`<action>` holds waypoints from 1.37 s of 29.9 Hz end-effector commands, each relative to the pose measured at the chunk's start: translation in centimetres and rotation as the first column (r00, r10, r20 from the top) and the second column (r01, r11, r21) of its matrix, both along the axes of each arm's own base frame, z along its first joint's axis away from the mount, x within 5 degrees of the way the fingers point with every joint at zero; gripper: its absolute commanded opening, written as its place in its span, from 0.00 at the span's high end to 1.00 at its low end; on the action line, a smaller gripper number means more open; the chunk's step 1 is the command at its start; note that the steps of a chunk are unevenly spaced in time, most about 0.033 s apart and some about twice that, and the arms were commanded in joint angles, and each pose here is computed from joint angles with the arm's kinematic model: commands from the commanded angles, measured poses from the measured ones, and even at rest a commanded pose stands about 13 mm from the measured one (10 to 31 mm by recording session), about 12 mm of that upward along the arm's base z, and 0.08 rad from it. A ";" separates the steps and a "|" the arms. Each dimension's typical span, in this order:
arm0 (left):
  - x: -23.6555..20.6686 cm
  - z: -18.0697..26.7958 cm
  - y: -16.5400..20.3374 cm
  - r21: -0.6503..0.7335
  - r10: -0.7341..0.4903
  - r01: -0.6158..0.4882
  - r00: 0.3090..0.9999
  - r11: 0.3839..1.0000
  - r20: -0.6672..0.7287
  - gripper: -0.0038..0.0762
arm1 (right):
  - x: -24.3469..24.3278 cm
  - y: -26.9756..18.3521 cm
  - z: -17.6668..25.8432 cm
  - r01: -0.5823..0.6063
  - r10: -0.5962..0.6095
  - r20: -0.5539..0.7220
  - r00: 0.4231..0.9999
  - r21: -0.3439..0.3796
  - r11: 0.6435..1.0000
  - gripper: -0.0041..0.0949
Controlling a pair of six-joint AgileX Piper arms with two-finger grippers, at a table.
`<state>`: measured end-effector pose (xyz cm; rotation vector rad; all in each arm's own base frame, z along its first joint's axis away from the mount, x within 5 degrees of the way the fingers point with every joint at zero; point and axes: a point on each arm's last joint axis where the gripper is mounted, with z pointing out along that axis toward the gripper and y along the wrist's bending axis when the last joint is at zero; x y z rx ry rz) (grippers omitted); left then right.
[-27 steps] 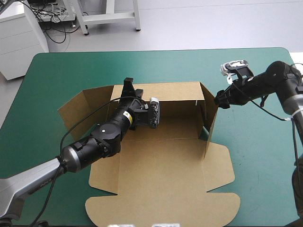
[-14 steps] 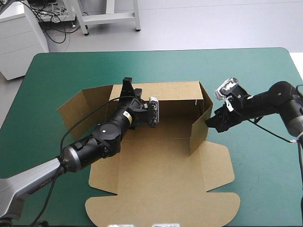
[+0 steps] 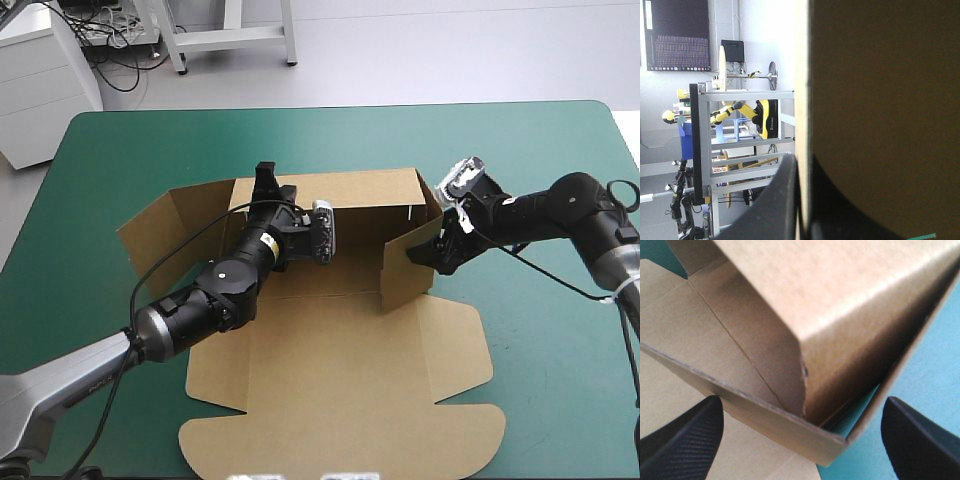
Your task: Fold the box
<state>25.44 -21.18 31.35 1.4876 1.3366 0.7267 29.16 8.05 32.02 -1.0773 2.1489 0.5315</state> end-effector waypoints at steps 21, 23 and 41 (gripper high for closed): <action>0.0 2.1 1.0 -0.037 0.074 -0.072 0.996 0.997 0.055 0.99 | 1.9 2.1 0.1 0.123 -0.115 -0.048 0.992 0.192 0.974 0.19; 0.0 2.1 1.0 -0.037 0.074 -0.072 0.996 0.997 0.055 0.99 | 1.9 2.1 0.2 0.124 -0.116 -0.050 0.992 0.205 0.971 0.19; 0.0 2.1 1.3 -0.039 0.113 -0.111 0.992 0.993 0.057 0.99 | 2.3 5.3 0.4 0.251 -0.263 0.045 0.964 0.186 0.950 0.32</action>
